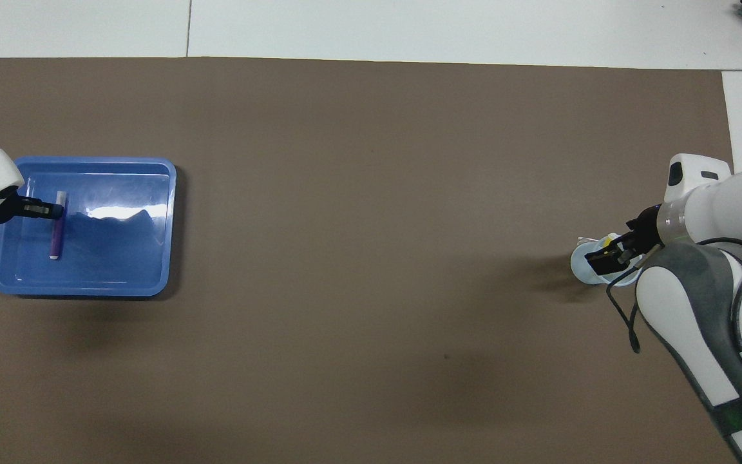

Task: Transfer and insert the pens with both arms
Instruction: 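Lower the green pen into the cup with the right gripper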

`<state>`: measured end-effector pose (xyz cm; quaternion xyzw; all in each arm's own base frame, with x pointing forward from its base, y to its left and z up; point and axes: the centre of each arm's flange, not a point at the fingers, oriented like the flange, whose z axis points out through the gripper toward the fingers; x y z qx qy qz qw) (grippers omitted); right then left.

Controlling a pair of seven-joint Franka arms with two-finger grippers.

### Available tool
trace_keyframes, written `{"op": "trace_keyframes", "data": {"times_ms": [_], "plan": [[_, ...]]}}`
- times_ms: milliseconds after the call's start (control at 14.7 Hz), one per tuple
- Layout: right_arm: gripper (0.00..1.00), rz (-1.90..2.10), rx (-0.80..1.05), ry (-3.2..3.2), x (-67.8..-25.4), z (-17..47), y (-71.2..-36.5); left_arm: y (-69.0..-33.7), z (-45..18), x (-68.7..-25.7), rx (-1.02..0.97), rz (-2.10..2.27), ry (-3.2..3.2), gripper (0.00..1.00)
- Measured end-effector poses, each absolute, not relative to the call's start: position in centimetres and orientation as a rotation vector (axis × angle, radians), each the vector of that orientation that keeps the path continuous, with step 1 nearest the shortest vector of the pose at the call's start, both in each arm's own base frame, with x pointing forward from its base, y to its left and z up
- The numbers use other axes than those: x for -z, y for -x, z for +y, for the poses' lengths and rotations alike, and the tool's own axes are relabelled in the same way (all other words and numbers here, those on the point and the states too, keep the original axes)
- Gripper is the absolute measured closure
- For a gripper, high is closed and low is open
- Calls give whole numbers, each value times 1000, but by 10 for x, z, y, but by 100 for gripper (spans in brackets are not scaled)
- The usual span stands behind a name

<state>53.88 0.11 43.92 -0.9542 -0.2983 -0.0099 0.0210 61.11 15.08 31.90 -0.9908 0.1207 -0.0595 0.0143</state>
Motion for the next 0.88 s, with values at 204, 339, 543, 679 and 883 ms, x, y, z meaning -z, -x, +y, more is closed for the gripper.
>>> {"op": "trace_keyframes", "data": {"times_ms": [204,339,543,679,883], "plan": [[0,-908,42,2965,-446,1,-541,-613,150,-314,198,378,3082,50],[0,-908,48,2967,-448,1,-542,-615,150,-309,212,378,3078,49],[0,-906,38,2965,-450,3,-542,-616,150,-302,220,379,3077,49],[0,-870,26,2973,-455,3,-543,-617,149,-301,231,382,3074,50],[0,-749,-10,2996,-469,9,-544,-618,147,-302,239,385,3072,68]]}}
